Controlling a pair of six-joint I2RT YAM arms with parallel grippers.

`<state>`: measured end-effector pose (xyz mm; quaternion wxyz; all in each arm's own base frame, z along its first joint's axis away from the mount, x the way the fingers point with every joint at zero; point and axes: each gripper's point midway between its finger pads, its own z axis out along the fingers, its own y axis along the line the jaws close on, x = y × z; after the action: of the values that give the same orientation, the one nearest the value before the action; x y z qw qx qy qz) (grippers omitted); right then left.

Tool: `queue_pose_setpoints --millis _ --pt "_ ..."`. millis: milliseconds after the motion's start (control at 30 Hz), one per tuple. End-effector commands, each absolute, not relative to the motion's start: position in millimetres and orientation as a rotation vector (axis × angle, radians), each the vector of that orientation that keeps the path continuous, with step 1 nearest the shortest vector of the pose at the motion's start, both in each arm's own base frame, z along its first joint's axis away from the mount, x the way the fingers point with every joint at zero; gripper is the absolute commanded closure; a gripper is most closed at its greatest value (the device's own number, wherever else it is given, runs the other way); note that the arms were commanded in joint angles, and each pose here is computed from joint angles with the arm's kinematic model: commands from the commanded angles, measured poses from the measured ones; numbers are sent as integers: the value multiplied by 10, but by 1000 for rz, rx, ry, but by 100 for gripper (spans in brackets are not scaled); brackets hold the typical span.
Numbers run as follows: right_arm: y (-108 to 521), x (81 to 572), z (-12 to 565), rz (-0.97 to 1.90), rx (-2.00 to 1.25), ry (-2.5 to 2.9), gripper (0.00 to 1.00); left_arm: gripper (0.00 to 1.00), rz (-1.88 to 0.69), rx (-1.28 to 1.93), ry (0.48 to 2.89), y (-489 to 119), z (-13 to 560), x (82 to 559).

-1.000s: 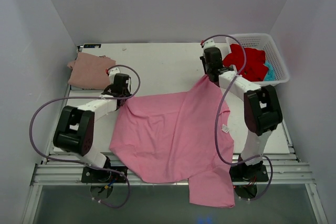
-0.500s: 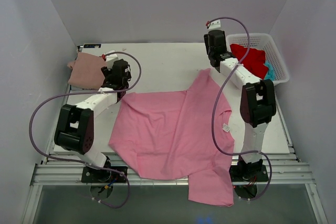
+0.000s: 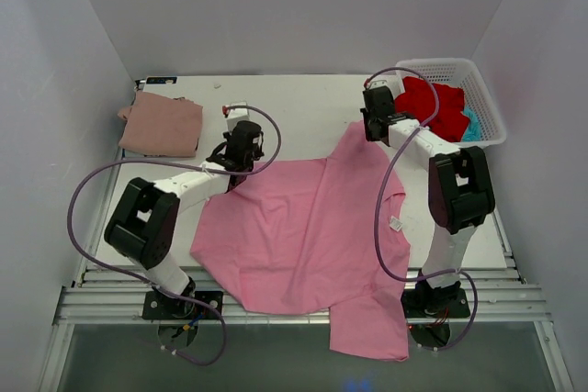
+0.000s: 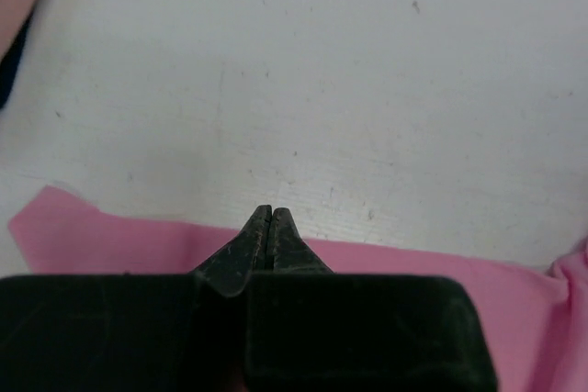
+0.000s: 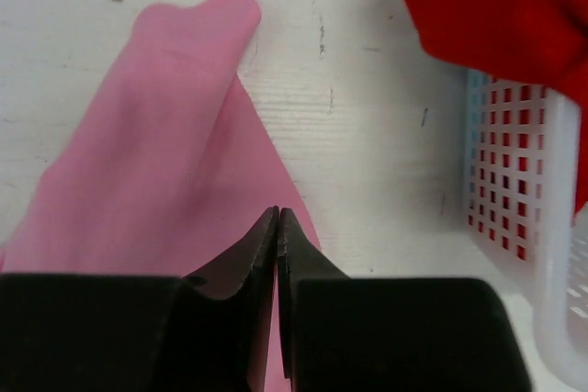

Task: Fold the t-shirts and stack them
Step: Flatten out the tshirt

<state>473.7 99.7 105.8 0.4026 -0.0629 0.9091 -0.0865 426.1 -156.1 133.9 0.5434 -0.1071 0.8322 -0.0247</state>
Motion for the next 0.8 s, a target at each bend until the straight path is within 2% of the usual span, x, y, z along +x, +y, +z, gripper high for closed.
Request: queue_pose_setpoints --millis 0,267,533,767 --pt "1111 4705 890 -144 -146 2351 92 100 -156 -221 2067 -1738 1114 4248" --pt "1199 4698 435 -124 -193 2471 92 100 -240 -154 2140 -2089 830 4300" --pt "974 4394 139 -282 -163 2631 92 100 -150 -168 2278 -1989 337 4146" --pt "702 4131 158 -459 -119 2694 92 100 -91 -219 2377 -1817 -28 3844"
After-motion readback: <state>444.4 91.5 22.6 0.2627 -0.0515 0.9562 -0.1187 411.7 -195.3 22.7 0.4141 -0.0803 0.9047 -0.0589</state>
